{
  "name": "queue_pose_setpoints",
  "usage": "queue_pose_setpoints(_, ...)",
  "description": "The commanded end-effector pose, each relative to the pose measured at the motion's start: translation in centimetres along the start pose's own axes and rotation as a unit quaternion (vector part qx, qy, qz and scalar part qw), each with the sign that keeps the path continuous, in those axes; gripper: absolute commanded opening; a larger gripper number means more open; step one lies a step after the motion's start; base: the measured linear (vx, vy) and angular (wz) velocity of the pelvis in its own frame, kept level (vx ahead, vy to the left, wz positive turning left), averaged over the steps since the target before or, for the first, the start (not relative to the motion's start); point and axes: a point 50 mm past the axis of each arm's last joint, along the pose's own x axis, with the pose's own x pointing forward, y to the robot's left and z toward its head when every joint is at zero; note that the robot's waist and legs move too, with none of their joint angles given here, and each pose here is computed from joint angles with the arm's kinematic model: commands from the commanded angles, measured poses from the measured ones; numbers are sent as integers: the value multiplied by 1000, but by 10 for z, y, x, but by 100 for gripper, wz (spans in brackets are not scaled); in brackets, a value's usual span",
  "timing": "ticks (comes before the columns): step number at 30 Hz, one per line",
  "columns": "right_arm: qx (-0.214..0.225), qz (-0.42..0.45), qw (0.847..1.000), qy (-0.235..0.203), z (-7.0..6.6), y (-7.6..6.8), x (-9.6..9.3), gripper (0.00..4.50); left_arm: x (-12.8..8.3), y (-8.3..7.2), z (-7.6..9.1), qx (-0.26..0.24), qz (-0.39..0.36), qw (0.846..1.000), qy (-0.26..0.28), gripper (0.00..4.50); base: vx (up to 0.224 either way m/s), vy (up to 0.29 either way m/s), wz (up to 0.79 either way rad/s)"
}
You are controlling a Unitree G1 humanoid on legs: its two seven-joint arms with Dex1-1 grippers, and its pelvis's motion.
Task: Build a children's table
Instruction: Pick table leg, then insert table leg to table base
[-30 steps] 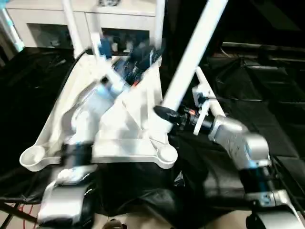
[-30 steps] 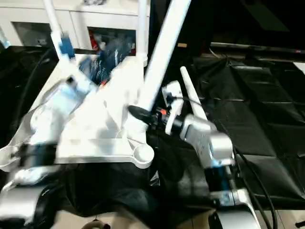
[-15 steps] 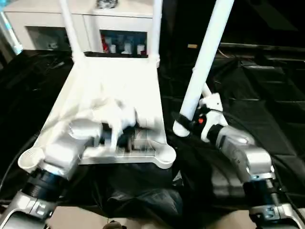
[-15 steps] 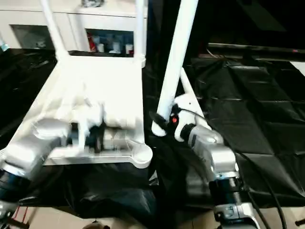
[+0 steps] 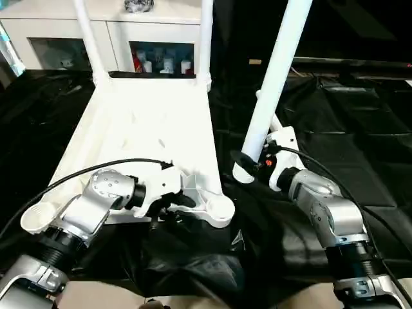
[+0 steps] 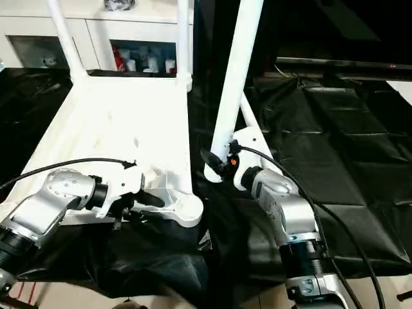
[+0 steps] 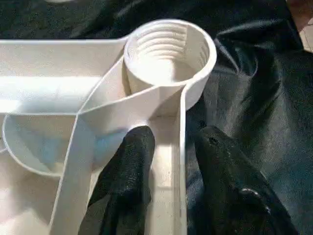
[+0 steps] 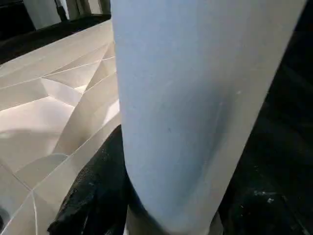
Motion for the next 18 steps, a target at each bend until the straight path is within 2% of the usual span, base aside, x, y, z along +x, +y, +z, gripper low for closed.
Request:
queue_pose_setpoints(1,-13,3,1000,-12,6,1,-2,193,-4,3,1,8,1,1000,5,135,0,0,0)
queue_pose_setpoints(4,-15,6,1000,-9,5,2,-3,193,-7,1,-3,4,0,1000,9,116,0,0,0)
queue_pose_setpoints(5,-16,6,1000,-8,4,2,-3,193,-9,1,-5,3,0,1000,11,93,0,0,0)
queue_pose_setpoints(8,-16,7,1000,-8,5,2,-2,193,-10,0,-7,1,2,1000,15,84,0,0,0)
queue_pose_setpoints(11,-17,10,1000,-7,5,2,-2,193,-12,0,-11,-2,3,1000,20,49,0,0,0)
queue_pose_setpoints(18,-20,12,1000,-6,5,1,-2,193,-15,-1,-16,-4,8,1000,28,4,0,0,0)
